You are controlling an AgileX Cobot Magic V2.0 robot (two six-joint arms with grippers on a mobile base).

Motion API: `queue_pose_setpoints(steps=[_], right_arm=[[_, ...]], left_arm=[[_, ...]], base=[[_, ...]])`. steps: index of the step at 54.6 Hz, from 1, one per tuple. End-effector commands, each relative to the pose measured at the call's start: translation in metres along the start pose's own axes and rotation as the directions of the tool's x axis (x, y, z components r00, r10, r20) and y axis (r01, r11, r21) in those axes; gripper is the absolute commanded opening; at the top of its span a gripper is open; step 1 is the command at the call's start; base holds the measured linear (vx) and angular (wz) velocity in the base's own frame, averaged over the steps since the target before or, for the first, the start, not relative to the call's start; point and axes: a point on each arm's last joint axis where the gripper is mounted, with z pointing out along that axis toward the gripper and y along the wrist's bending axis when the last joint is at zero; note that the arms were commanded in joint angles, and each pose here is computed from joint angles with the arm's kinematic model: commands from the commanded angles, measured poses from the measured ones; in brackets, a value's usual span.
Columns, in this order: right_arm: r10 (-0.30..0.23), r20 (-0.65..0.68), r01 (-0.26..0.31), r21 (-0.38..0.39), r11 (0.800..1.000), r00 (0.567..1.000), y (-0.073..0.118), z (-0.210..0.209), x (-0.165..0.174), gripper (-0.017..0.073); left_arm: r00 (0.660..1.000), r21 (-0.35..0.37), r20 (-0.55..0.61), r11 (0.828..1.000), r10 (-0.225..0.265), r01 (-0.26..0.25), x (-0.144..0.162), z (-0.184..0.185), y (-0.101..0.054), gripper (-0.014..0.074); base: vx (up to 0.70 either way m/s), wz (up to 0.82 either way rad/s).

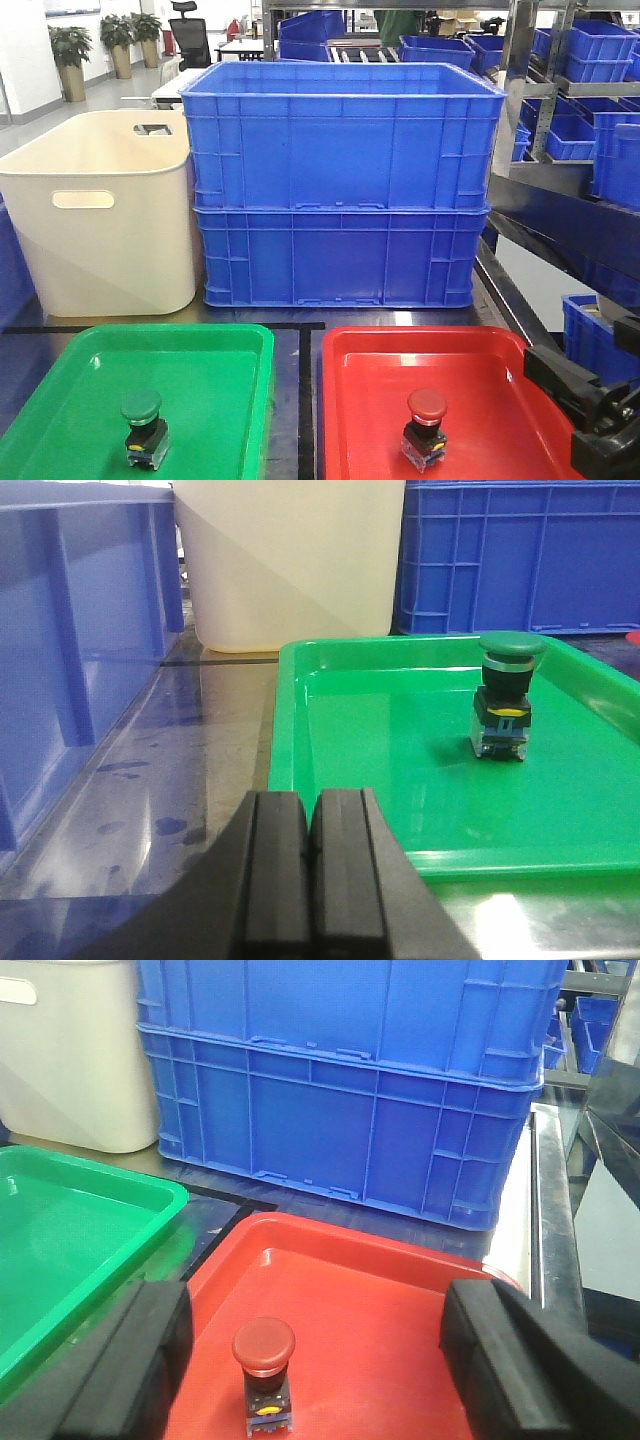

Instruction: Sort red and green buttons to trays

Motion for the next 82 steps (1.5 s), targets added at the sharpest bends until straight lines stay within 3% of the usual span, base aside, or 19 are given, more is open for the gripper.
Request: queue_pose_setpoints(steps=[1,6,12,16,19,24,31,44,52,56,58,63,82], right_arm=[[-0.025,0.124,0.026,-0.004,1.0,0.992,0.0,-0.009,-0.019,0.0563],[-0.012,0.151,0.012,-0.001,1.0,0.989,-0.002,-0.019,-0.022,0.0561],[-0.035,0.198,0.034,0.004,0.999,0.98,-0.003,-0.034,-0.023,0.0538],[-0.045,0.223,0.043,0.014,0.999,0.974,-0.004,-0.044,-0.011,0.0499],[-0.023,0.239,0.019,0.02,1.0,0.971,-0.005,-0.052,0.001,0.0468],[0.01,0.266,-0.021,0.04,0.999,0.964,-0.008,-0.062,0.033,0.0392],[-0.028,0.309,-0.009,0.118,0.993,0.951,-0.011,-0.077,0.072,0.0272],[-0.074,0.319,-0.032,0.313,0.949,0.945,-0.016,-0.091,0.13,-0.0017],[-0.085,0.328,-0.045,0.369,0.928,0.941,-0.017,-0.087,0.162,-0.0015],[-0.097,0.36,-0.041,0.356,0.933,0.928,-0.017,-0.08,0.177,-0.0013],[-0.08,0.339,-0.047,0.349,0.936,0.937,-0.017,-0.08,0.178,-0.0012],[-0.112,0.344,-0.011,0.337,0.942,0.932,-0.015,-0.08,0.177,-0.0012],[-0.113,0.351,-0.011,0.333,0.943,0.93,-0.015,-0.08,0.176,-0.0012]], left_arm=[[0.994,-0.003,0.108,1.0,-0.009,0.009,-0.014,-0.003,0.0,-0.0007],[0.994,-0.003,0.108,1.0,-0.009,0.009,-0.014,-0.003,0.0,-0.0007],[0.994,-0.003,0.108,1.0,-0.009,0.009,-0.014,-0.003,0.0,-0.0007],[0.994,-0.003,0.108,1.0,-0.009,0.009,-0.014,-0.003,0.0,-0.0007],[0.994,-0.003,0.108,1.0,-0.009,0.009,-0.014,-0.003,0.0,-0.0007],[0.994,-0.003,0.108,1.0,-0.009,0.009,-0.014,-0.003,0.0,-0.0007],[0.994,-0.003,0.108,1.0,-0.009,0.009,-0.014,-0.003,0.0,-0.0007],[0.994,-0.003,0.108,1.0,-0.009,0.009,-0.014,-0.003,0.0,-0.0007],[0.994,-0.003,0.108,1.0,-0.009,0.009,-0.014,-0.003,0.0,-0.0007],[0.994,-0.003,0.107,1.0,-0.009,0.009,-0.014,-0.003,0.0,-0.0007],[0.994,-0.003,0.107,1.0,-0.009,0.009,-0.014,-0.003,0.0,-0.0007],[0.994,-0.003,0.108,1.0,-0.009,0.009,-0.014,-0.003,0.0,-0.0007],[0.994,-0.003,0.108,1.0,-0.009,0.009,-0.014,-0.003,0.0,-0.0007]], base=[[0.0,0.0],[0.0,0.0],[0.0,0.0],[0.0,0.0],[0.0,0.0],[0.0,0.0],[0.0,0.0],[0.0,0.0],[0.0,0.0],[0.0,0.0],[0.0,0.0],[0.0,0.0],[0.0,0.0]])
